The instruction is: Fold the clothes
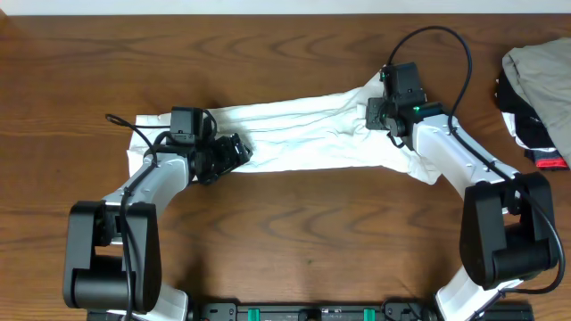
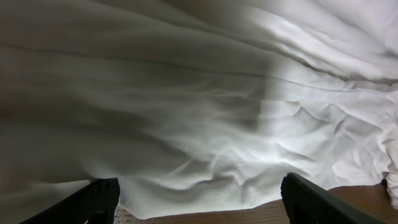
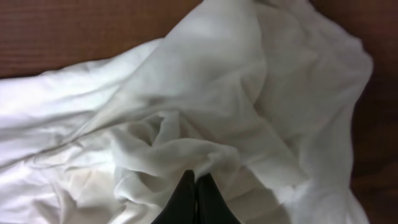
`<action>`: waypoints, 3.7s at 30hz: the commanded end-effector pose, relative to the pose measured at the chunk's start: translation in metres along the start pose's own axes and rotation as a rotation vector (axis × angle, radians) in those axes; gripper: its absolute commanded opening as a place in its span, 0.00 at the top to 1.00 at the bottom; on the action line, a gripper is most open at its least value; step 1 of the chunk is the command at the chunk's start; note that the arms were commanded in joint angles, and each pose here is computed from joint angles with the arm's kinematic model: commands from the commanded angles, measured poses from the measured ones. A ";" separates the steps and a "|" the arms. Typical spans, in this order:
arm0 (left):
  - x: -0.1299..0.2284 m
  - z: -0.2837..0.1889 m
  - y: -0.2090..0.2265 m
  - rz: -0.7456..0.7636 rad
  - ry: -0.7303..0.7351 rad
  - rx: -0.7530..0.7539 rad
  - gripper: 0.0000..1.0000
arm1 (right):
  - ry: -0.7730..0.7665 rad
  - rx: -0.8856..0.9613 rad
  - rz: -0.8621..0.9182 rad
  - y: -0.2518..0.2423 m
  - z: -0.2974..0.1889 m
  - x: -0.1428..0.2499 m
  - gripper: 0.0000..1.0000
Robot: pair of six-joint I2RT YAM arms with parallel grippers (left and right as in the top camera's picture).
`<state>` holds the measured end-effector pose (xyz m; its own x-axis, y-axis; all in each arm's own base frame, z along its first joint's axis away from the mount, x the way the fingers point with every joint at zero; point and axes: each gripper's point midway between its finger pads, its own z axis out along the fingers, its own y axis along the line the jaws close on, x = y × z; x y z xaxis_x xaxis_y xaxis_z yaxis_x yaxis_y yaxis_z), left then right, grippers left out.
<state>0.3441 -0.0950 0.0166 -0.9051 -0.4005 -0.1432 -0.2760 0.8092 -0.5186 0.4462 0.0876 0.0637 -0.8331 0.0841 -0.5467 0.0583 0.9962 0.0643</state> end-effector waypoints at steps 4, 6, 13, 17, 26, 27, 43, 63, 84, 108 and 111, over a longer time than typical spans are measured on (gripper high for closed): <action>0.017 0.017 0.025 -0.020 0.057 -0.077 0.14 | -0.025 0.046 -0.002 -0.014 0.003 -0.006 0.99; 0.017 0.017 0.025 -0.020 0.057 -0.077 0.14 | -0.025 0.046 -0.002 -0.014 0.005 -0.006 0.99; 0.017 0.017 0.025 -0.020 0.058 -0.077 0.14 | -0.018 0.042 0.001 -0.012 0.026 -0.001 0.99; 0.017 0.017 0.025 -0.021 0.058 -0.077 0.14 | -0.065 0.029 0.006 -0.008 0.030 -0.011 0.98; 0.018 0.017 0.026 -0.023 0.063 -0.080 0.14 | -0.149 0.006 0.017 -0.002 0.024 -0.038 0.98; 0.018 0.017 0.026 -0.023 0.063 -0.080 0.14 | -0.153 0.005 0.018 -0.002 0.023 -0.040 0.98; 0.019 0.017 0.026 -0.023 0.064 -0.081 0.14 | -0.164 0.012 0.032 -0.003 0.032 -0.042 0.98; 0.021 0.017 0.027 -0.027 0.073 -0.086 0.14 | -0.030 0.209 0.028 -0.041 0.006 -0.061 0.13; 0.022 0.017 0.028 -0.032 0.077 -0.087 0.14 | 0.362 -0.466 -0.126 0.088 -0.049 0.009 0.99; 0.022 0.017 0.027 -0.068 0.076 -0.086 0.14 | 0.294 -0.706 0.002 0.045 0.003 0.058 0.95; 0.022 0.017 0.027 -0.068 0.077 -0.086 0.14 | 0.292 -0.711 -0.036 0.043 0.006 0.071 0.94</action>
<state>0.3438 -0.0950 0.0164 -0.9027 -0.4096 -0.1316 -0.2897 0.8048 -0.5180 0.4037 0.1337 0.0279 -0.9533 -0.0039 -0.3020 -0.1979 0.7634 0.6149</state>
